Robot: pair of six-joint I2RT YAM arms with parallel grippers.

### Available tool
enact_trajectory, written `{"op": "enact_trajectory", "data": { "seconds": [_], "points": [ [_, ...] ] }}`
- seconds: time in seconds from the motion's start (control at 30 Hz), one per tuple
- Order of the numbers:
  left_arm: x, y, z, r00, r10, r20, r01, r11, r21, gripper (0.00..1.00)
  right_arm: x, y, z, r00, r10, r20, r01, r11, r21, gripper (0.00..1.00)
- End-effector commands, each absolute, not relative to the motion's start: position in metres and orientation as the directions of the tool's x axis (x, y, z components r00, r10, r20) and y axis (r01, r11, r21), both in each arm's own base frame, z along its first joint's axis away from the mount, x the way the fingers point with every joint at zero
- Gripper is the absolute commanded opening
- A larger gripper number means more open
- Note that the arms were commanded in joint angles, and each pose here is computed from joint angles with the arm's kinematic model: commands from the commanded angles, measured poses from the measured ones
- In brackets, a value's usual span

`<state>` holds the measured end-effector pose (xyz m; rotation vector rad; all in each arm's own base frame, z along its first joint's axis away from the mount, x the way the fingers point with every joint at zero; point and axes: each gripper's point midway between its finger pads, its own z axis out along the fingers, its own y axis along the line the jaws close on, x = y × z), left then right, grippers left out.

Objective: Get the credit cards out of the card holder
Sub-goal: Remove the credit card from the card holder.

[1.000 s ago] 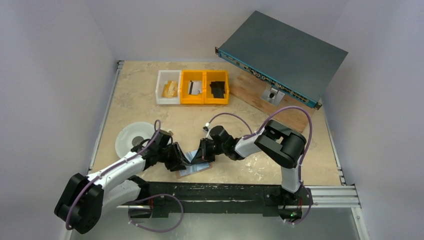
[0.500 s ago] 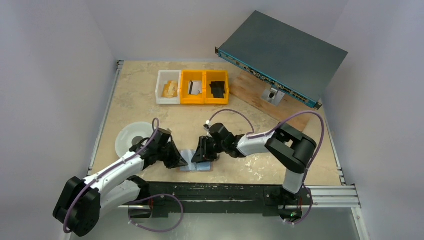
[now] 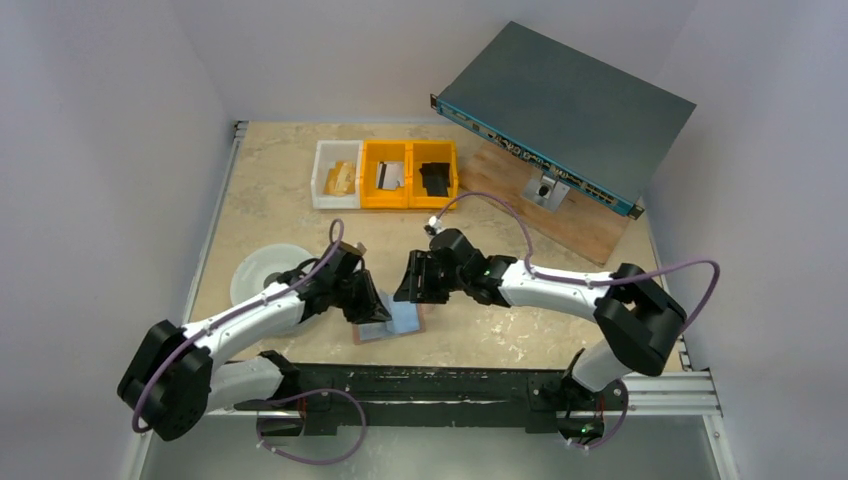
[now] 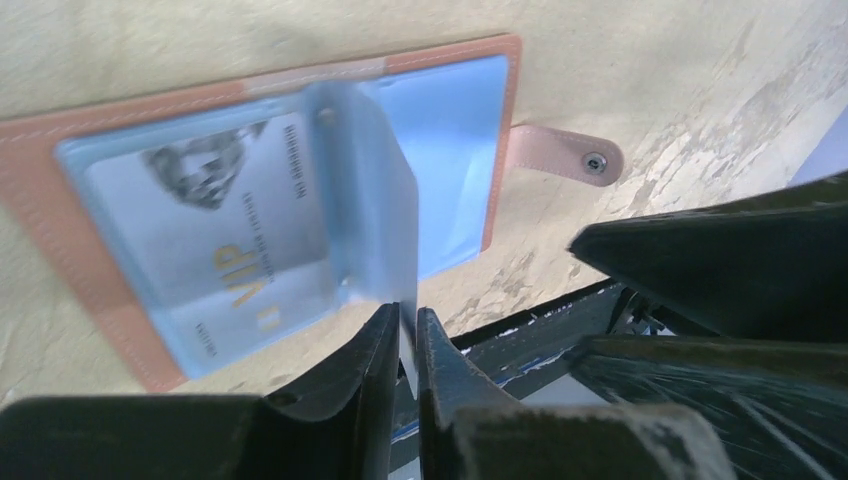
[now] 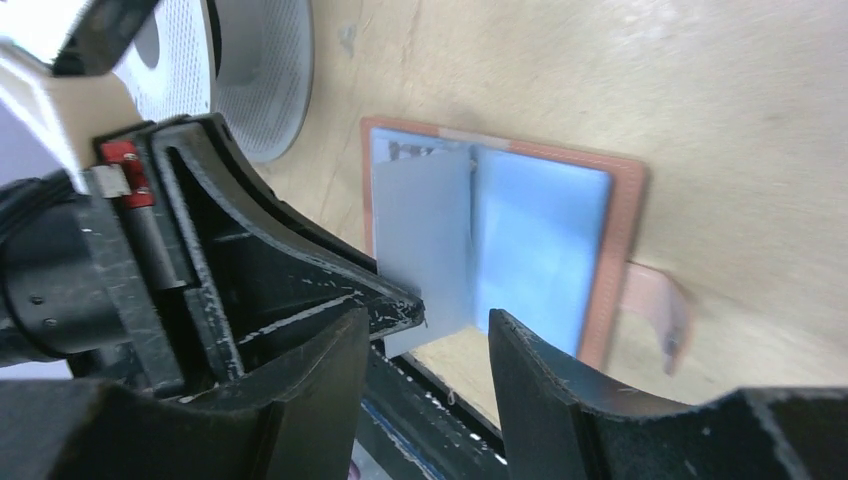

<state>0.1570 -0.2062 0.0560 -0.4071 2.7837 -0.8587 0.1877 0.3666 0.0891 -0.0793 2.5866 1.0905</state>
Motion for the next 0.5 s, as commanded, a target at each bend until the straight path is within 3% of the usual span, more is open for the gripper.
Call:
{"op": "enact_trajectory", "data": {
  "seconds": [0.0,0.27,0.47],
  "points": [
    [0.182,-0.238,0.072,-0.95,-0.267,-0.164,-0.107,0.769,-0.63,0.15,0.202,0.331,0.097,-0.908,0.138,-0.396,-0.152,0.772,0.618,0.48],
    [0.207,-0.268,0.065,-0.963,-0.222,-0.154,-0.075,0.767,-0.637,0.31,0.196,0.298,0.107,-0.884,0.192,-0.426,-0.116,0.792,0.599,0.48],
    [0.212,-0.274,0.041,-0.97,-0.214,-0.113,-0.101,0.783,-0.614,0.34,0.19,0.293,0.104,-0.886,0.19,-0.422,-0.116,0.791,0.601,0.47]
  ]
}}
